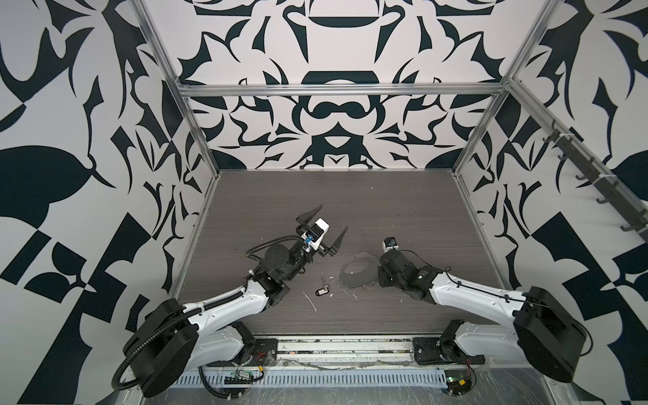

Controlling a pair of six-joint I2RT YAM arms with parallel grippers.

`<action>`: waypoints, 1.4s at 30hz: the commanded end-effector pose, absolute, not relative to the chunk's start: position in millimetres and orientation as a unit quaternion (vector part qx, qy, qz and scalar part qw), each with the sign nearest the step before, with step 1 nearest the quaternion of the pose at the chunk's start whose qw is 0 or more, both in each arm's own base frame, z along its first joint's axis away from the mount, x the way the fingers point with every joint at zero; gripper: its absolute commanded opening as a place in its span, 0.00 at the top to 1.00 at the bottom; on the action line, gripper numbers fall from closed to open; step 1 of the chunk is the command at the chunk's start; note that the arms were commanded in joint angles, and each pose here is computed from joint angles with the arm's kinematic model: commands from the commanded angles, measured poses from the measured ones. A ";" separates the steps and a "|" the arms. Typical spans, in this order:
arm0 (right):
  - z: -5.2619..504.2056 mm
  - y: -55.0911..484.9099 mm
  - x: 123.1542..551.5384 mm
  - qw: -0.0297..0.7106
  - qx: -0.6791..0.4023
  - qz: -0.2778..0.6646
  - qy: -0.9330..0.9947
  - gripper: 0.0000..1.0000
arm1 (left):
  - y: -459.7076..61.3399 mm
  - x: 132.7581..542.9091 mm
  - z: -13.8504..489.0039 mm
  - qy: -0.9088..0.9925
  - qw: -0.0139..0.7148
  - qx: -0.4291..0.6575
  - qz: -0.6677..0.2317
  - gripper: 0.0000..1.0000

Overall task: Attach keys to a key ring
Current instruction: Pick up the keyring from the center of the table.

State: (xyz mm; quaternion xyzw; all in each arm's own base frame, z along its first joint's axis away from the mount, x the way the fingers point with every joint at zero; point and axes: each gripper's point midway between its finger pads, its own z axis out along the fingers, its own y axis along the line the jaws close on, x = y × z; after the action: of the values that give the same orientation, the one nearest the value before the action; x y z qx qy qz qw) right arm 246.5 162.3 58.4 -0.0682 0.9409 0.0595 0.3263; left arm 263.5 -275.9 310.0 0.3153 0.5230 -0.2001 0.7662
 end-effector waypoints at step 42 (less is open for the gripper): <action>253.0 209.9 188.6 0.703 -0.284 0.322 0.567 1.00 | -321.7 197.6 298.0 0.421 0.590 0.557 -0.405 0.41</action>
State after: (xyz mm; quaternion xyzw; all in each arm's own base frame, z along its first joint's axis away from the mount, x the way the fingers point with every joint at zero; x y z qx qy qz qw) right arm 194.1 210.6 239.4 -0.2959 0.5854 0.2961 0.6943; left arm 211.0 -316.6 292.1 0.5295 0.4491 -0.3805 0.6109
